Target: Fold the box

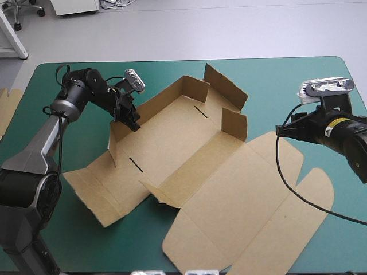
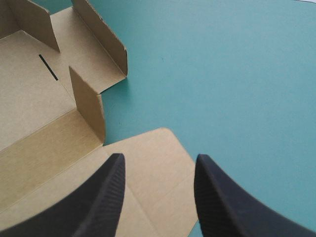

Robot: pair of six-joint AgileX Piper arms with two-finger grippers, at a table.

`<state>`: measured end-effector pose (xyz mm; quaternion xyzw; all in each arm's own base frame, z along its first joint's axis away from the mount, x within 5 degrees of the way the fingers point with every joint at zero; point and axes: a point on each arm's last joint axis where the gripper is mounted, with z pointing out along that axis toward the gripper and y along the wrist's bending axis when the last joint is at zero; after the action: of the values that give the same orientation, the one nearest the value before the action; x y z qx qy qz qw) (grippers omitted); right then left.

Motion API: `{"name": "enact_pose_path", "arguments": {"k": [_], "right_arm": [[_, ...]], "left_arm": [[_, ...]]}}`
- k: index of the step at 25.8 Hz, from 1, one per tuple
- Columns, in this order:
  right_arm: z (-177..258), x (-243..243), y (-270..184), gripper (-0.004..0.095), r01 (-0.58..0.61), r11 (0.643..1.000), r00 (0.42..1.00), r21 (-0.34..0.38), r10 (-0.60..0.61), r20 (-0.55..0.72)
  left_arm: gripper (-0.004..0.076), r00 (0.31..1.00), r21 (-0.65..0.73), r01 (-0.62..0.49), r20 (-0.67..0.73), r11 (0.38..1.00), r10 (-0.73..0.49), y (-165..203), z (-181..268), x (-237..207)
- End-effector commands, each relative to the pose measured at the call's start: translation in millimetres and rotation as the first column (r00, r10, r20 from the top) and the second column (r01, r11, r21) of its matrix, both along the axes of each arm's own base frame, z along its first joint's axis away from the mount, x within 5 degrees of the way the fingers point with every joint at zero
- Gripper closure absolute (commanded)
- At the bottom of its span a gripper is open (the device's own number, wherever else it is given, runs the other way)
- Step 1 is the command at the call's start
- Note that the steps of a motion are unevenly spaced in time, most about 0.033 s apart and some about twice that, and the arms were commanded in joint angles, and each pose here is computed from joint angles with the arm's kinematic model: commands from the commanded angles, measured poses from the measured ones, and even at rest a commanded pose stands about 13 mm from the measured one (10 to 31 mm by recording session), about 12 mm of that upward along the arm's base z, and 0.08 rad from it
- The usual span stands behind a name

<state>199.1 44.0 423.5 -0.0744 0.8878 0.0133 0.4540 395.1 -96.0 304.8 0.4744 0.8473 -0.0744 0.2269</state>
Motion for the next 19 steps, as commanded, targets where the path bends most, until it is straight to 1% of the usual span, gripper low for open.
{"name": "enact_pose_path", "arguments": {"k": [1,3,5,7,9,11,12,13,14,15,16,17,18,19], "right_arm": [[17.2,-2.9,-0.6,0.0494,-0.021,1.0,0.995,0.012,0.02,0.098],[17.2,-2.9,-0.5,0.0494,-0.022,1.0,0.995,0.011,0.021,0.098],[17.2,-2.9,-0.5,0.0494,-0.023,1.0,0.995,0.009,0.022,0.098],[17.2,-2.9,-0.5,0.0494,-0.025,1.0,0.995,0.005,0.025,0.099],[17.5,-2.7,-0.3,0.0494,-0.026,1.0,0.994,0.008,0.025,0.102],[17.9,-2.2,0.1,0.0494,-0.032,0.999,0.994,0.005,0.031,0.109],[18.3,-2.0,0.2,0.0494,-0.034,0.999,0.993,0.004,0.033,0.114],[18.7,-1.8,0.3,0.0494,-0.035,0.999,0.992,0.004,0.034,0.119],[19.4,-1.4,0.6,0.0494,-0.037,0.999,0.991,0.008,0.036,0.128],[20.0,-1.1,0.9,0.0494,-0.039,0.999,0.99,0.011,0.037,0.135],[20.4,-0.9,1.0,0.0494,-0.039,0.999,0.99,0.012,0.037,0.139],[20.4,-0.9,1.0,0.0494,-0.041,0.999,0.989,0.008,0.04,0.14],[20.3,-0.9,0.3,0.0494,-0.038,0.999,0.989,-0.001,0.038,0.14],[20.6,-0.6,-0.5,0.0494,-0.034,0.999,0.989,-0.014,0.036,0.145]], "left_arm": [[0.0711,0.984,0.078,0.154,0.081,0.985,-0.16,-0.7,30.6,2.1],[0.0711,0.955,0.126,0.253,0.127,0.959,-0.269,-2.0,38.4,7.9],[0.0712,0.923,0.167,0.305,0.193,0.938,-0.334,-3.0,47.6,13.8],[0.0712,0.906,0.181,0.292,0.263,0.939,-0.332,-3.6,56.3,19.5],[0.0712,0.878,0.193,0.254,0.366,0.948,-0.31,-3.9,65.0,27.1],[0.0712,0.851,0.175,0.215,0.449,0.961,-0.272,-6.0,72.9,32.7],[0.0712,0.84,0.164,0.213,0.472,0.963,-0.266,-8.8,76.4,33.2],[0.0712,0.836,0.166,0.217,0.477,0.962,-0.271,-11.5,77.7,32.7],[0.0713,0.826,0.203,0.235,0.475,0.951,-0.305,-21.8,79.1,28.5],[0.0724,0.826,0.216,0.238,0.469,0.947,-0.314,-28.9,79.2,25.8],[0.0734,0.83,0.231,0.226,0.463,0.946,-0.311,-44.0,81.4,18.9],[0.0734,0.832,0.229,0.207,0.47,0.951,-0.294,-49.2,84.1,16.0],[0.0734,0.835,0.195,0.171,0.492,0.966,-0.247,-60.7,92.7,7.1],[0.0734,0.83,0.193,0.167,0.502,0.967,-0.244,-63.6,97.3,1.7]]}}
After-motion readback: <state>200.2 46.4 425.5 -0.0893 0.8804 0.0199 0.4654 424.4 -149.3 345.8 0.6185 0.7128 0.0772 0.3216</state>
